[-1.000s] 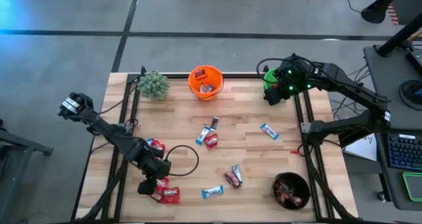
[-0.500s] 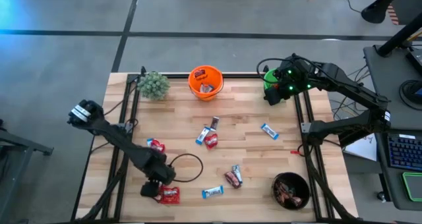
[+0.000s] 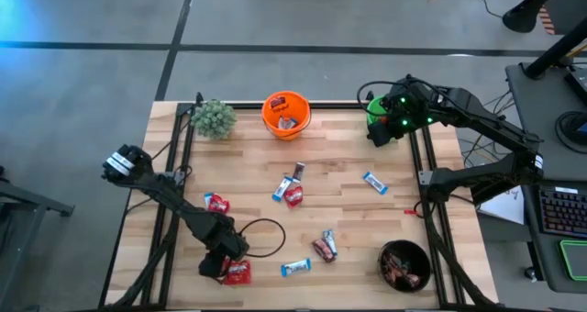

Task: Sort candy
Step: Put the red candy into the green bucket

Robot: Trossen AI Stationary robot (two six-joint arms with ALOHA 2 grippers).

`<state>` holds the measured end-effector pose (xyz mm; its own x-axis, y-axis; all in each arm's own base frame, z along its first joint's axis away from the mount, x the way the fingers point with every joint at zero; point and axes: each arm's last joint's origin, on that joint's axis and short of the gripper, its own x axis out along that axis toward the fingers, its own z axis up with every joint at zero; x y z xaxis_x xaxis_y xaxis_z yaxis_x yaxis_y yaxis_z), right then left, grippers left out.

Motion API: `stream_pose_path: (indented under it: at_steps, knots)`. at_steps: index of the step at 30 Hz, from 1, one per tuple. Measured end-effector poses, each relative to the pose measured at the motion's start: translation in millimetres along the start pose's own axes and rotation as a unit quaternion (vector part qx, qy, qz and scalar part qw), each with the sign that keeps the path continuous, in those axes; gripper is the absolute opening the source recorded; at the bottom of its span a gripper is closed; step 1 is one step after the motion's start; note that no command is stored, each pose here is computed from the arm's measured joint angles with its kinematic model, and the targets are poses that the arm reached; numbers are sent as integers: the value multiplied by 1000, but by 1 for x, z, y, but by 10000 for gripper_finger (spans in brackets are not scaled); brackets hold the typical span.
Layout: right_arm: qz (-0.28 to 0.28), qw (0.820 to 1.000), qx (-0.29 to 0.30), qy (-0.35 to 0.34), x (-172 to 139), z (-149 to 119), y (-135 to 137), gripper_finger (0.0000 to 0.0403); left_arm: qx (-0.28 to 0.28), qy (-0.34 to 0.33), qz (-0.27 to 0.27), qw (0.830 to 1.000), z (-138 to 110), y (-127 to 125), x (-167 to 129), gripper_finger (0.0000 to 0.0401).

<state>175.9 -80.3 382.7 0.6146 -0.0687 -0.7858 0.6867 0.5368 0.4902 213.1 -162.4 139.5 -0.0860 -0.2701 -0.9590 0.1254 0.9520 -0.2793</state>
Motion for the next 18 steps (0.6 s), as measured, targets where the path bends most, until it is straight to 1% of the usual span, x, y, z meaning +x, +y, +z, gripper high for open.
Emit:
stream_pose_path:
  at_steps: [4, 5, 6, 10, 13, 15, 18]
  knots:
    - [0, 1000, -1, 0, 0, 0, 0, 91, -16, 0, -2, 1000, -1, -1, -4, 36]
    - [0, 1000, -1, 0, 0, 0, 0, 91, -18, 1, -2, 1000, 0, -2, -5, 21]
    - [0, 1000, -2, 0, 0, 0, 0, 91, -20, 2, -1, 1000, 0, -3, -7, 15]
    - [0, 1000, -7, 0, 0, 0, 0, 91, -15, 5, 2, 1000, 4, -9, -21, 22]
    - [7, 1000, -11, 5, 0, -1, 1, 91, -5, 16, 12, 1000, 5, -14, -34, 13]
    - [23, 999, -22, 10, 0, -1, 4, 91, 6, 16, 24, 1000, 8, -18, -46, 6]
    - [60, 997, -46, 15, 1, -2, 11, 91, 26, 20, 65, 997, 9, -21, -63, 5]
